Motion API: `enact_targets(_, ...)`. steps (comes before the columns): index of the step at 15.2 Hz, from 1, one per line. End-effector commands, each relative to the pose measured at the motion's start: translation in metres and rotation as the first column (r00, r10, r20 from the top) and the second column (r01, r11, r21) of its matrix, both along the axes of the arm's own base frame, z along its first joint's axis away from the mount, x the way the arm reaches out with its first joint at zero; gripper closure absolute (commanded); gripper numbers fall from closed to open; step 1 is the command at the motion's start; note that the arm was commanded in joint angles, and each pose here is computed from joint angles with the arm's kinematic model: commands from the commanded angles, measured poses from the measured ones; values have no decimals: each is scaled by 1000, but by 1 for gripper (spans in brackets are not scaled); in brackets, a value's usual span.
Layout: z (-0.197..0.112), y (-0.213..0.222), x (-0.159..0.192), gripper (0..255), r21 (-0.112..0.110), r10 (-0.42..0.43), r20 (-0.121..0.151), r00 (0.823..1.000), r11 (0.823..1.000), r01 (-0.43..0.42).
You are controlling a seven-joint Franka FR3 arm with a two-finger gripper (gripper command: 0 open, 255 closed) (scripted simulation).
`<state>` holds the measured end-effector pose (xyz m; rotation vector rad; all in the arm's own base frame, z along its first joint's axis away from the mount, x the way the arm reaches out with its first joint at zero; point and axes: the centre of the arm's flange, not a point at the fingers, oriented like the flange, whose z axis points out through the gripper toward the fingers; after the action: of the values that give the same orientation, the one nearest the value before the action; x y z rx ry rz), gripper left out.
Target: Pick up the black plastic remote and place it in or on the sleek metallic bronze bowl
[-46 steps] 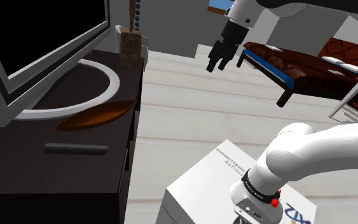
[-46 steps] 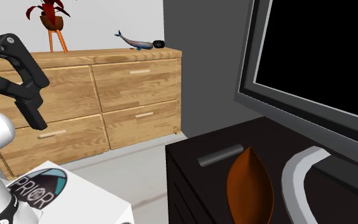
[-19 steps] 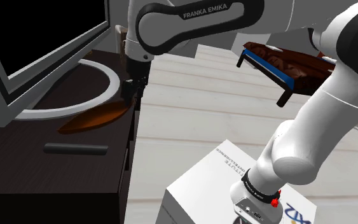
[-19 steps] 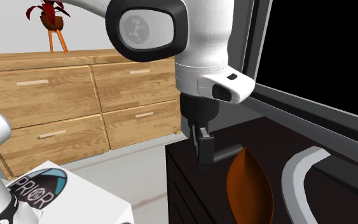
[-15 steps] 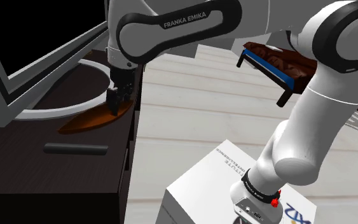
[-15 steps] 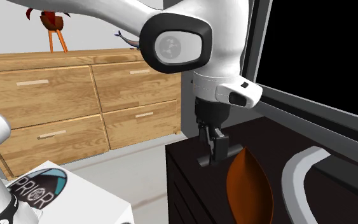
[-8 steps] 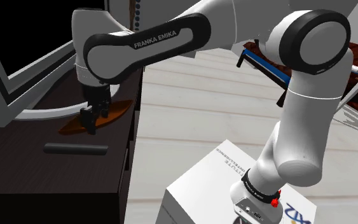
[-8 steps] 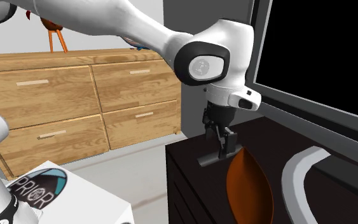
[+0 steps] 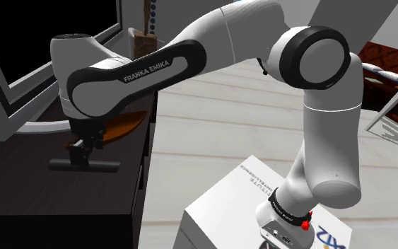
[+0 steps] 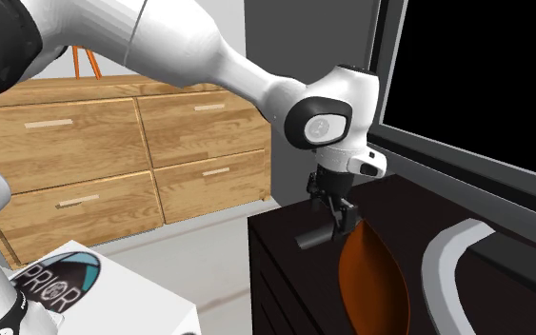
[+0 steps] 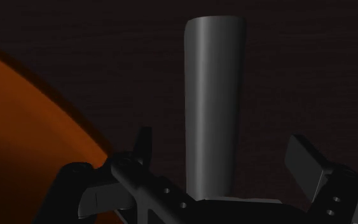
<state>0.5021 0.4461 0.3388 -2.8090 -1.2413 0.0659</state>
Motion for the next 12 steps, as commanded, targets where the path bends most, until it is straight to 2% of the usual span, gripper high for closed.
enact_targets(1, -11, 1, 1, 0, 0, 1, 0, 1000, 1000, -1)
enact_targets(4, -24, 2, 0, 0, 0, 1, 0, 1000, 1000, -1)
enact_targets(11, -24, 2, 0, 0, 0, 1, 0, 1000, 1000, -1)
enact_targets(12, -24, 2, 0, 255, 0, 1, 0, 1000, 1000, -1)
